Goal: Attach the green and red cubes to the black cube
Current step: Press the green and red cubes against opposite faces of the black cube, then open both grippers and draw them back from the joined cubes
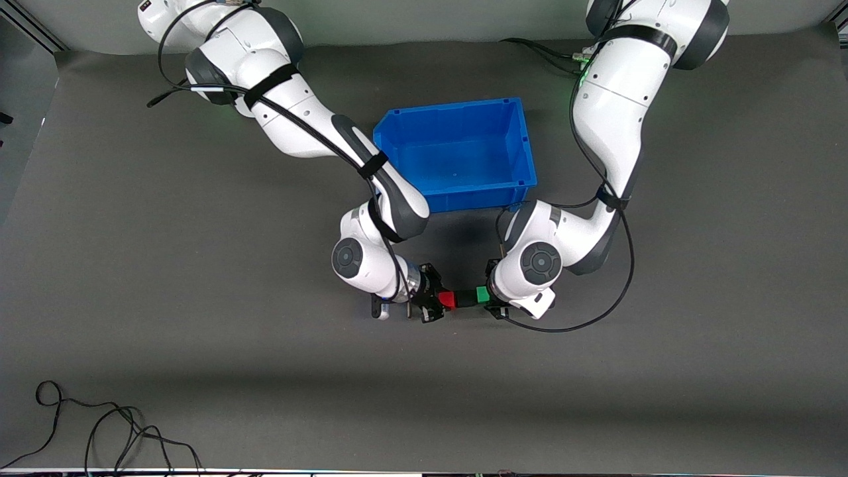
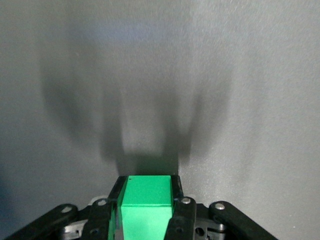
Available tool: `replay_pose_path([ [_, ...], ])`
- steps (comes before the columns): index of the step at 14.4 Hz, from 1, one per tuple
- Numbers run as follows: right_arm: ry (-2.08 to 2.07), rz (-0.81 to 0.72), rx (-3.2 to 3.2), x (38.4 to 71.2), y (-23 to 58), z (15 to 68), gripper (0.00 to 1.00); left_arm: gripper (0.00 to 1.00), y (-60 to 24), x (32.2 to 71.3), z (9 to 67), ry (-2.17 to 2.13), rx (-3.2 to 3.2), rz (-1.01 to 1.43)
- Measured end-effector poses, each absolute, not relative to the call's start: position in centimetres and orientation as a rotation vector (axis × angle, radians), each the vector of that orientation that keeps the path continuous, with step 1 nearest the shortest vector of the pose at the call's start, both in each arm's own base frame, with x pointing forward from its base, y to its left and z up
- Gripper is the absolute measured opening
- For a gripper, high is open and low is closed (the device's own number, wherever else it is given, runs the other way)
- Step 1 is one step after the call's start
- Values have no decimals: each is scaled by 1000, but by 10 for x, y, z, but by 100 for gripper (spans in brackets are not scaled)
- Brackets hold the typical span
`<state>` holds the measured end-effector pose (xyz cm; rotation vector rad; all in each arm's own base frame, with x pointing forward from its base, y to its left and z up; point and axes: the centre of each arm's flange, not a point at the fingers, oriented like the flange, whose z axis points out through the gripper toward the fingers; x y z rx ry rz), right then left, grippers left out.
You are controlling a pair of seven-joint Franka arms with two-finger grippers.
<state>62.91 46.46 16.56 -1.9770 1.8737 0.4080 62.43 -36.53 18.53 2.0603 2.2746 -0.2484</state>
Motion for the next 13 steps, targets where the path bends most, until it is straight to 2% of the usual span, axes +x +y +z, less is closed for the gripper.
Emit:
replay_pose_path([
  [7,1877,407,-1983,623,473,162,40,37,-370,625,185,2271,2040,-238],
  [9,1873,405,-1984,623,474,164,55,37,-372,625,186,2264,2044,-235],
  [10,1868,398,-1985,624,475,166,63,43,-374,624,186,2259,2048,-232],
  [13,1839,327,-1999,639,466,182,93,73,-376,625,189,2240,2064,-208],
])
